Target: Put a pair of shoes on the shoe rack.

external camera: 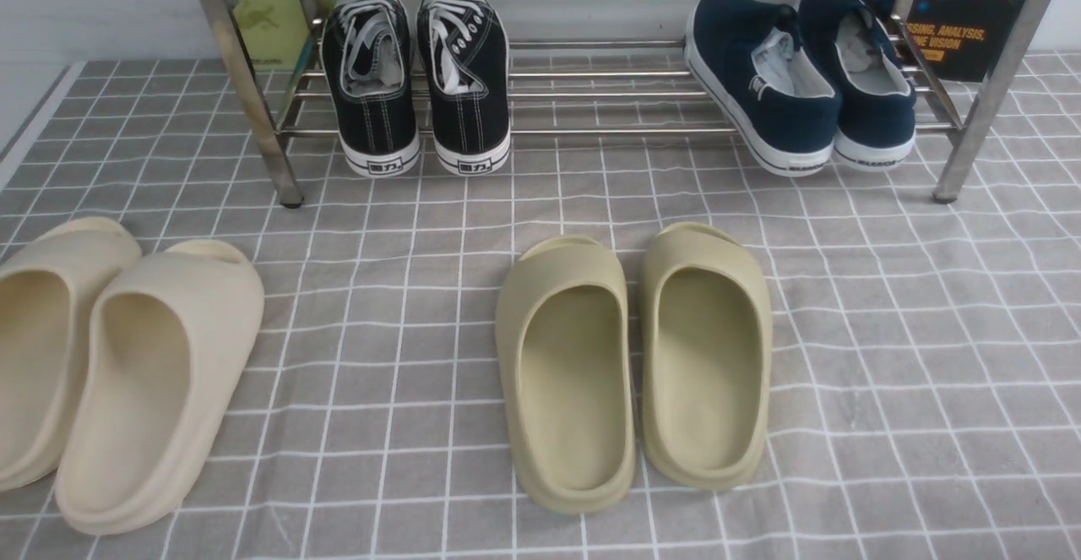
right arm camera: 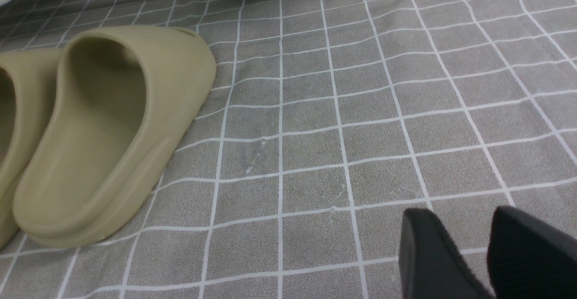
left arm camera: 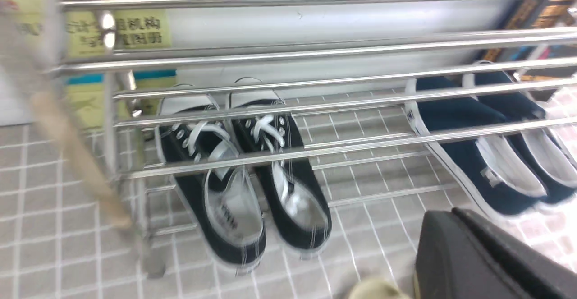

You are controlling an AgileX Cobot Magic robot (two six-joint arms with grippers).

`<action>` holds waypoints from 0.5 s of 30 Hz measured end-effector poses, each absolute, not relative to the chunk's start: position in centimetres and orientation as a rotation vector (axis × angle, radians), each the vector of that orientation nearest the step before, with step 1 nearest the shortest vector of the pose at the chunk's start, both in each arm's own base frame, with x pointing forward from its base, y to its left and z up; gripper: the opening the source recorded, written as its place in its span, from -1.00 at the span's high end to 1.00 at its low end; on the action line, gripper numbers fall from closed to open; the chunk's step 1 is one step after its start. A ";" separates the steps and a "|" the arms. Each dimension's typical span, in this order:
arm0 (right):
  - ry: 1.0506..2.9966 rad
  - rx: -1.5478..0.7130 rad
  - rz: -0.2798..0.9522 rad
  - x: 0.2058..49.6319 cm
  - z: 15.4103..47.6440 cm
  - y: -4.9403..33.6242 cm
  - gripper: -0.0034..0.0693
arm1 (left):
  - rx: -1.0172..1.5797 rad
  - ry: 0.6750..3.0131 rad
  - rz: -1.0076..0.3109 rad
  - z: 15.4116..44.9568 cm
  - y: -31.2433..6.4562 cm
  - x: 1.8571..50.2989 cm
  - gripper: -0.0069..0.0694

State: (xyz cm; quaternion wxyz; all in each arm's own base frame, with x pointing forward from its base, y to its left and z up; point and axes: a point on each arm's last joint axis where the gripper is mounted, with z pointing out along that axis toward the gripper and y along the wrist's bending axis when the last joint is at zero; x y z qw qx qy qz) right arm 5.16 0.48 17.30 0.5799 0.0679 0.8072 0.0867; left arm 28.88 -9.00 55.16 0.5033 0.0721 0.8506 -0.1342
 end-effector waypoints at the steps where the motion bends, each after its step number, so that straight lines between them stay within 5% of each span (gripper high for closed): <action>1: 1.887 0.159 0.203 5.2 17.3 0.5 0.25 | 0.177 2.060 -0.322 55.3 -8.6 27.6 0.85; 9: 1.887 0.159 0.203 5.2 17.3 0.5 0.25 | 0.160 2.022 -0.330 52.1 -6.3 19.8 0.85; 15: 1.887 0.159 0.203 5.2 17.3 0.5 0.25 | 0.122 1.935 -0.348 42.9 -4.7 14.9 0.85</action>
